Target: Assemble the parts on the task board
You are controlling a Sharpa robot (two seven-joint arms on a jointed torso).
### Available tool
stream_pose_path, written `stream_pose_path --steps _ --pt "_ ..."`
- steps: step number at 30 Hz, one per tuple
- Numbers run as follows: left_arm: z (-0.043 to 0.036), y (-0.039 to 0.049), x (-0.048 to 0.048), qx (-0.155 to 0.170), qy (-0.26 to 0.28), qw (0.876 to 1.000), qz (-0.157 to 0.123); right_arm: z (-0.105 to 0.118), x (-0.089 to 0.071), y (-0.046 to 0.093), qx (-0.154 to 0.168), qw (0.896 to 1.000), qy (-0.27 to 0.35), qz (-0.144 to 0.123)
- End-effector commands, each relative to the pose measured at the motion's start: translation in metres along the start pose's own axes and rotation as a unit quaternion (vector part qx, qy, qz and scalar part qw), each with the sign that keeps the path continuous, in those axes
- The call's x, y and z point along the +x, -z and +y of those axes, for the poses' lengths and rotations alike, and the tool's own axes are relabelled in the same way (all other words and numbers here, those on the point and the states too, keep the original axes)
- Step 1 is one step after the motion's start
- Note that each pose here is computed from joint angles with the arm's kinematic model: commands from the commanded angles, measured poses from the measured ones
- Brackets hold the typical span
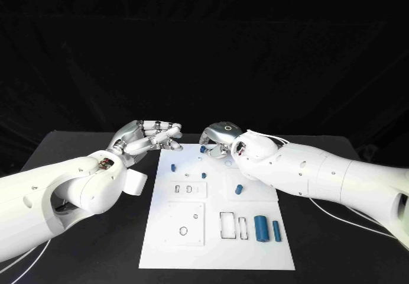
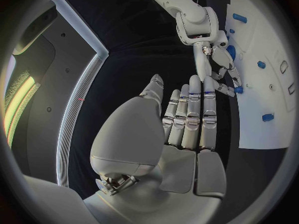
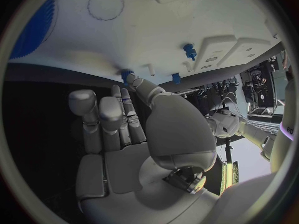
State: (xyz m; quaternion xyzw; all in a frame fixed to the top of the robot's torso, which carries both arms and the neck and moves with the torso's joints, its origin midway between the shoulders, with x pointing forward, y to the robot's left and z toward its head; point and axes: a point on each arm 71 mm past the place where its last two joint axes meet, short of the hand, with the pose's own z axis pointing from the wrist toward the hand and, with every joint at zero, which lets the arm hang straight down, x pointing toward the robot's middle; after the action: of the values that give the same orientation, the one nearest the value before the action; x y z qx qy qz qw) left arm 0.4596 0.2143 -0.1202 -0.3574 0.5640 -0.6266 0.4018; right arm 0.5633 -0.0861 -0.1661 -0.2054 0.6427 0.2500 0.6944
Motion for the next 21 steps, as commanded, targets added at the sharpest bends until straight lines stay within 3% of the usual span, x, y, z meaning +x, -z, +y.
stream_pose_path --steps 1,7,12,21 --pt "-0.0017 -0.0003 0.0021 0.003 0.004 1.000 0.009 -0.001 0.001 0.001 0.005 1.000 -0.006 0.007" --pt "-0.0015 -0.0003 0.0009 0.003 0.003 1.000 0.007 -0.002 0.000 0.004 0.003 1.000 -0.010 0.001" --pt "-0.0011 -0.0004 -0.0015 0.002 0.002 1.000 0.004 -0.008 -0.004 0.014 0.008 1.000 -0.022 -0.004" --pt "-0.0003 -0.0007 -0.0052 0.001 0.001 1.000 0.000 -0.045 -0.025 0.055 0.061 0.991 -0.119 -0.011"
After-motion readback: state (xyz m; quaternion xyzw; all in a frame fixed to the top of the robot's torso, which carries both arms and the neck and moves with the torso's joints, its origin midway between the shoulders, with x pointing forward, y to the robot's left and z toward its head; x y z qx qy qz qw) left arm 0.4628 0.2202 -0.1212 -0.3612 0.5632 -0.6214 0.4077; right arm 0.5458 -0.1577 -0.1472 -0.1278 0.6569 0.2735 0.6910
